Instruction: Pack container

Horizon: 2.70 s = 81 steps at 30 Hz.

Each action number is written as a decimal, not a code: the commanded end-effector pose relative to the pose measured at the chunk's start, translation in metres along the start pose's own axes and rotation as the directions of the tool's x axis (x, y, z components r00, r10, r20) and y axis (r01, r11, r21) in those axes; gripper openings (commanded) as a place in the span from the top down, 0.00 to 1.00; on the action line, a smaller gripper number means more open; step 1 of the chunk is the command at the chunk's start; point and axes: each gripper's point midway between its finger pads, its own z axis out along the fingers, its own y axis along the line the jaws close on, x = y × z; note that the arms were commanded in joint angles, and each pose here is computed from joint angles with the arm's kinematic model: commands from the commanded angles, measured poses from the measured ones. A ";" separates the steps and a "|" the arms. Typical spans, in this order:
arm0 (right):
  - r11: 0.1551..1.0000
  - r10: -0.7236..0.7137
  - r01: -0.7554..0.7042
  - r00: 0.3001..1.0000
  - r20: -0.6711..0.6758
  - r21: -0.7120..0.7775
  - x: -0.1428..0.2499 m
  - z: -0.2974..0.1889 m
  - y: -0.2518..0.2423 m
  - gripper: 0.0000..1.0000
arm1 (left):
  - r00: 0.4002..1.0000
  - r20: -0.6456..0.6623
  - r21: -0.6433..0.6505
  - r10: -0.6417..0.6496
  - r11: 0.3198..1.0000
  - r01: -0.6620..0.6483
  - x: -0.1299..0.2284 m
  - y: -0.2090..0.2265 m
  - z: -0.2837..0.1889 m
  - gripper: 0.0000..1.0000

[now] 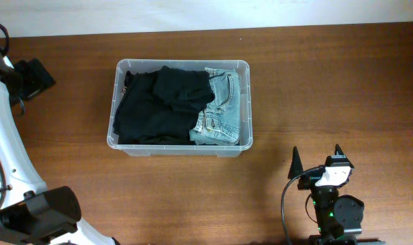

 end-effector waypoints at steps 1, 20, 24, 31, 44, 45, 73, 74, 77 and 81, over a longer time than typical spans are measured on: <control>0.998 -0.057 0.057 0.998 -0.001 0.017 0.002 0.000 -0.004 0.02 | 0.999 0.036 0.009 -0.012 1.000 0.011 -0.003 0.001 -0.013 0.01; 0.994 -0.112 0.112 0.994 -0.002 0.013 0.002 0.000 -0.003 0.02 | 0.999 0.036 0.008 -0.014 1.000 0.014 -0.003 0.002 -0.013 0.01; 0.994 -0.112 0.112 0.994 -0.002 0.013 0.002 0.000 -0.003 0.02 | 0.999 0.036 0.008 -0.014 1.000 0.014 -0.003 0.002 -0.013 0.00; 0.994 -0.113 0.113 0.994 -0.002 0.013 0.002 0.000 -0.003 0.02 | 0.999 0.036 0.008 -0.015 1.000 0.014 -0.003 0.003 -0.013 0.01; 0.994 -0.113 0.113 0.994 -0.002 0.013 0.002 0.000 -0.003 0.02 | 0.998 0.067 0.020 -0.013 1.000 0.012 -0.002 0.002 -0.027 0.01; 0.994 -0.112 0.112 0.994 -0.002 0.013 0.002 0.000 -0.003 0.02 | 0.997 0.081 0.024 -0.015 1.000 0.013 -0.002 0.003 -0.033 0.01; 0.994 -0.113 0.113 0.994 -0.002 0.013 0.002 0.000 -0.003 0.02 | 0.996 0.074 0.029 -0.040 0.999 0.038 0.237 0.071 -0.047 0.00; 0.994 -0.113 0.113 0.994 -0.002 0.013 0.002 0.000 -0.003 0.02 | 0.994 0.106 0.042 -0.040 0.998 0.036 0.235 0.069 -0.043 0.00; 0.994 -0.112 0.112 0.994 -0.002 0.013 0.002 0.000 -0.003 0.02 | 0.988 0.152 0.065 -0.028 0.998 0.018 0.235 0.064 -0.034 0.01; 0.994 -0.112 0.112 0.994 -0.002 0.013 0.002 0.000 -0.003 0.02 | 0.987 0.158 0.081 -0.002 0.997 -0.011 0.238 0.058 -0.028 0.01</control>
